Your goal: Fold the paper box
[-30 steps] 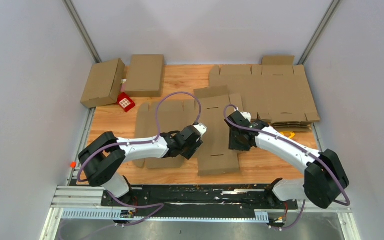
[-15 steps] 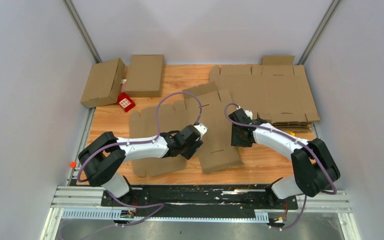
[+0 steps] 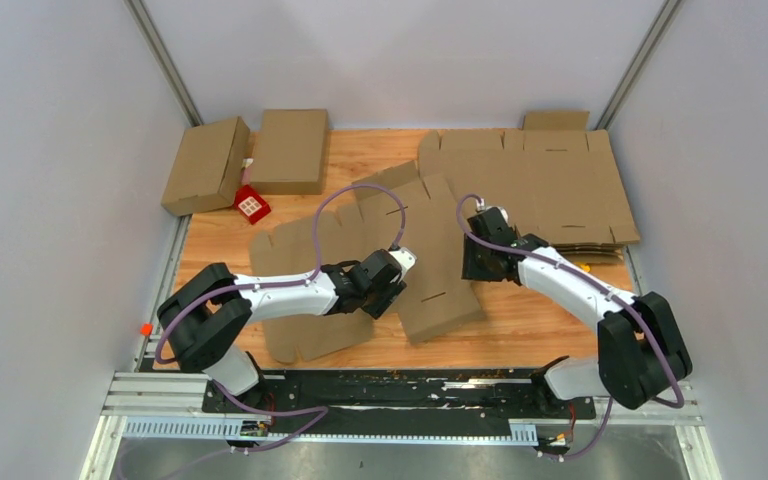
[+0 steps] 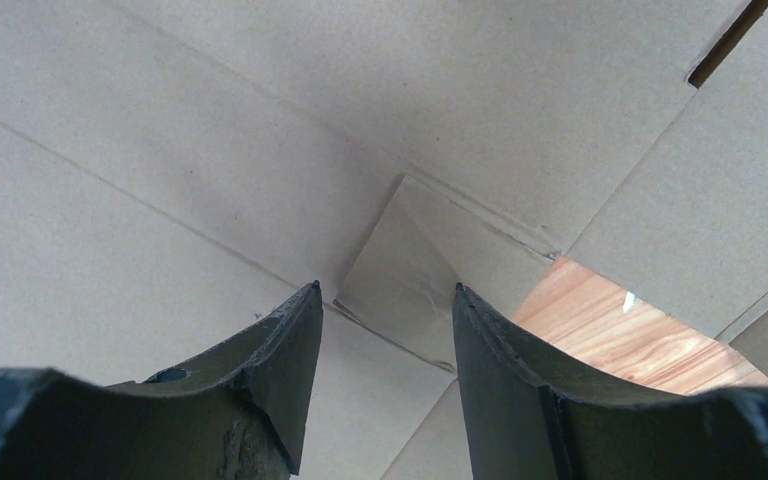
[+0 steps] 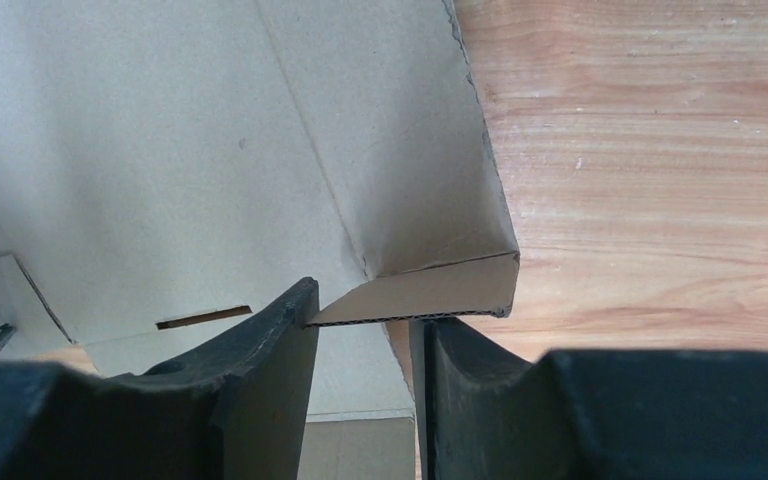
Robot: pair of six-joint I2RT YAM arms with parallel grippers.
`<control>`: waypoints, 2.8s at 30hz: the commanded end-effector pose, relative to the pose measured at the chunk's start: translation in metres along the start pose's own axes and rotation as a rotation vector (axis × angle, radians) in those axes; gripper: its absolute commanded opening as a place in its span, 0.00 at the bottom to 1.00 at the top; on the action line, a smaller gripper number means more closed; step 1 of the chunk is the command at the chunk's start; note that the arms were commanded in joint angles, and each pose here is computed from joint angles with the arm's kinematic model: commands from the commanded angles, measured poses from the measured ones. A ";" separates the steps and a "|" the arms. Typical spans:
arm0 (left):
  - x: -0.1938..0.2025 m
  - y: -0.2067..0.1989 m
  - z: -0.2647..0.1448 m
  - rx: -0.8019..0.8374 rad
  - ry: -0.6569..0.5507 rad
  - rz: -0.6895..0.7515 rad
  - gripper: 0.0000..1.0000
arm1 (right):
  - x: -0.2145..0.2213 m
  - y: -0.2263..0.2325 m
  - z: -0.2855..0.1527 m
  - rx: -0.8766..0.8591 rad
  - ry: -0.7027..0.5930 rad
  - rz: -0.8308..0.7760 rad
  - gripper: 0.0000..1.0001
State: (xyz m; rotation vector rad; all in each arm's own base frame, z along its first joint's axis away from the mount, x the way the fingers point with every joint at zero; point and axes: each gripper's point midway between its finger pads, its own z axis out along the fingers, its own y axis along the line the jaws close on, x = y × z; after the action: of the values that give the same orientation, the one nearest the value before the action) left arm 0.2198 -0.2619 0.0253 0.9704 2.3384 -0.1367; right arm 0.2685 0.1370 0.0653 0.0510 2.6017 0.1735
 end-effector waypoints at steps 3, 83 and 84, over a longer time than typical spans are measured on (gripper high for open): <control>0.017 0.004 0.000 -0.008 0.056 0.033 0.58 | -0.034 0.013 -0.001 -0.044 -0.088 0.026 0.30; 0.015 0.006 -0.008 0.005 0.010 0.076 0.18 | -0.075 0.014 0.010 -0.056 -0.204 0.171 0.00; 0.015 0.007 -0.008 0.004 0.009 0.075 0.18 | -0.076 0.015 0.013 -0.052 -0.195 0.169 0.00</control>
State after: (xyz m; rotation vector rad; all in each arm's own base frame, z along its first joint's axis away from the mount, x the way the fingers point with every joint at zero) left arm 0.2133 -0.2497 0.0266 1.0372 2.2963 -0.1283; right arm 0.3171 0.1388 0.0832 0.2952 2.4405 0.2679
